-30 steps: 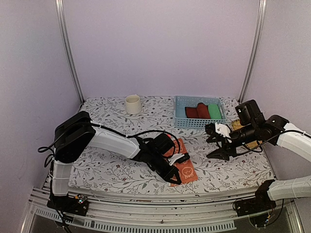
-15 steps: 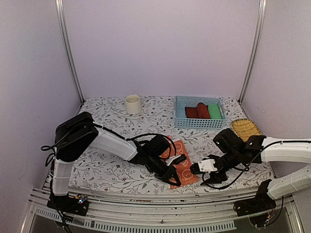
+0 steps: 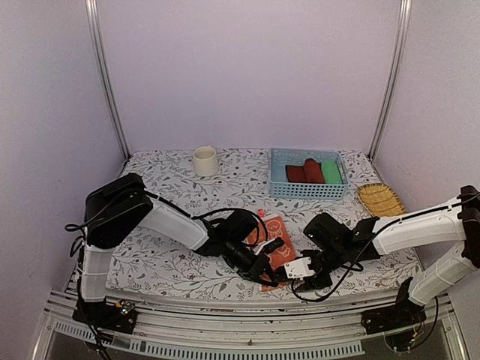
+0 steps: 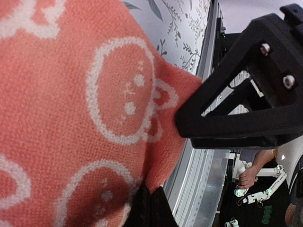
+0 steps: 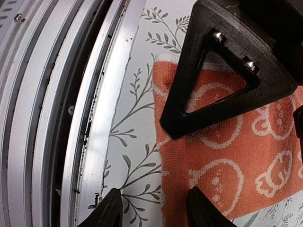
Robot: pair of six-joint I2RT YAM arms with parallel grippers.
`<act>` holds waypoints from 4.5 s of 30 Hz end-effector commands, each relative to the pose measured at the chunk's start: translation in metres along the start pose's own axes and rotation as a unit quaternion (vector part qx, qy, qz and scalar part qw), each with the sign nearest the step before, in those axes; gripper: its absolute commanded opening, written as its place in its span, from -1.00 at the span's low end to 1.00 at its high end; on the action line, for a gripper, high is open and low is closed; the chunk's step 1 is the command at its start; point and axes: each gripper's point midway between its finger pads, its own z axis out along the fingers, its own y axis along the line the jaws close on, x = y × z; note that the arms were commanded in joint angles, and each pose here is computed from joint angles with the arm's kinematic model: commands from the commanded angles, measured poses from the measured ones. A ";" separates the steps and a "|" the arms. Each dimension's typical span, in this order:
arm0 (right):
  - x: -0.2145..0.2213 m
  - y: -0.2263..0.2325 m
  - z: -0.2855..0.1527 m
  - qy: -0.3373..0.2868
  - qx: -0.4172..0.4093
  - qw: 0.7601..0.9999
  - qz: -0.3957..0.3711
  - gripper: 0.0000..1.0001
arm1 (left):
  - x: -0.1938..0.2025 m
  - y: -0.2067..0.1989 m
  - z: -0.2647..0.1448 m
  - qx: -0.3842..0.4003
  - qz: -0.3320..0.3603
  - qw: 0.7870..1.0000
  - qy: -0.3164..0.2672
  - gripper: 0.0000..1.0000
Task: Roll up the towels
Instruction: Roll the towel at the center of the board.
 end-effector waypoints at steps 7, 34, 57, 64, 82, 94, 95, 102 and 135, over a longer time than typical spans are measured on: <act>-0.008 -0.016 0.014 0.007 0.008 1.000 0.009 -0.44 | -0.002 0.000 -0.003 0.010 0.002 1.000 -0.004 -1.00; 0.013 -0.006 0.023 -0.015 -0.338 0.888 0.312 -0.95 | -0.007 0.004 -0.076 -0.073 0.078 0.984 -0.140 -0.40; 0.020 -0.029 0.047 0.006 -0.371 0.836 0.405 -0.95 | 0.010 -0.022 -0.019 -0.401 0.503 0.766 -0.006 -0.36; 0.020 -0.028 0.047 0.003 -0.373 0.835 0.405 -0.95 | 0.012 -0.006 -0.011 -0.407 0.498 0.766 0.023 -0.35; -0.029 -0.075 -0.052 -0.087 -0.256 0.911 0.313 -0.33 | 0.031 0.003 0.005 -0.309 0.419 0.851 0.065 -1.00; -0.036 -0.050 -0.129 -0.154 -0.034 0.972 0.172 -0.15 | 0.022 0.019 0.009 -0.102 0.143 0.979 0.107 -1.00; -0.031 -0.039 -0.119 -0.136 -0.028 0.979 0.152 -0.15 | 0.021 0.021 0.010 -0.085 0.124 0.982 0.110 -1.00; -0.006 -0.015 -0.056 -0.006 0.037 0.999 0.036 -0.15 | 0.017 0.031 0.013 -0.033 0.044 0.992 0.117 -1.00; -0.007 0.036 0.012 0.042 -0.172 0.983 0.044 -0.93 | -0.014 0.005 -0.079 -0.118 0.146 0.977 -0.098 -0.12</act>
